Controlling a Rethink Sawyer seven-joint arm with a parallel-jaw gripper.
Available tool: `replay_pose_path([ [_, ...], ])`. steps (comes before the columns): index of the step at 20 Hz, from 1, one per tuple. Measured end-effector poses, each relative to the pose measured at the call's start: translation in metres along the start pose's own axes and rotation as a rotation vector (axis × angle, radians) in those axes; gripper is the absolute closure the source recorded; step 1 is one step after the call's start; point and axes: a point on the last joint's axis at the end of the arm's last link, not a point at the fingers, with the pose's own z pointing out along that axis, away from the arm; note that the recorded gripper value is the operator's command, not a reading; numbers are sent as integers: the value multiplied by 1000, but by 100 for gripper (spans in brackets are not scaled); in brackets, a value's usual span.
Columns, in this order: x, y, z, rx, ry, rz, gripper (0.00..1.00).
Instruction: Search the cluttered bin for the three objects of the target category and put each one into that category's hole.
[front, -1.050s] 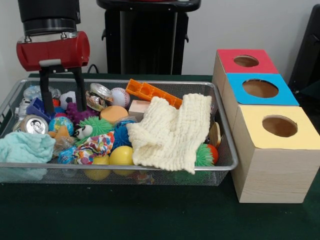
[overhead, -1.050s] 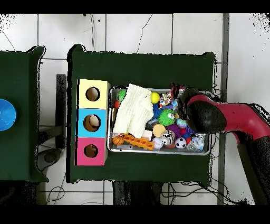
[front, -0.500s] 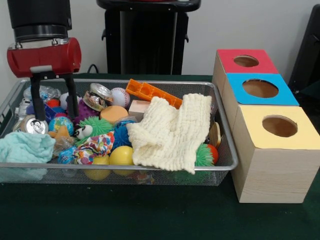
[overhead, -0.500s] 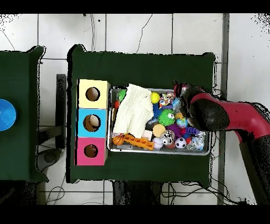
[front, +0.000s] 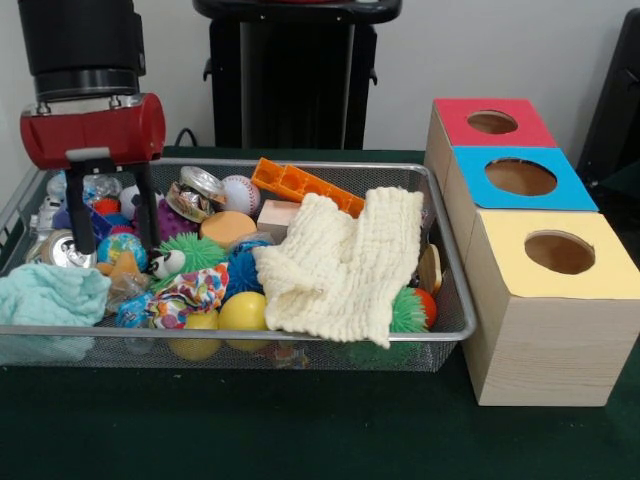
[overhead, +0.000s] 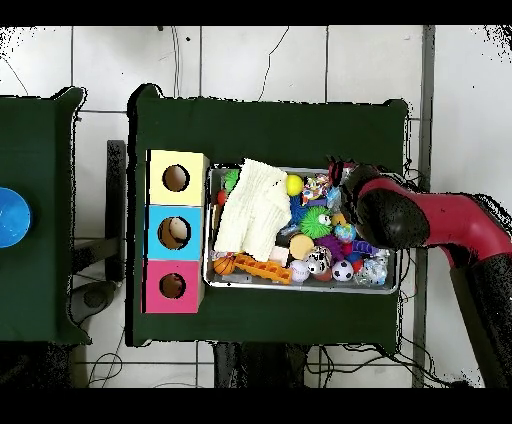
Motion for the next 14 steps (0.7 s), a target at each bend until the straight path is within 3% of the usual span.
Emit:
replay_pose_path([
  [14, -11, 4, 4, 5, -19, -15, 0],
])
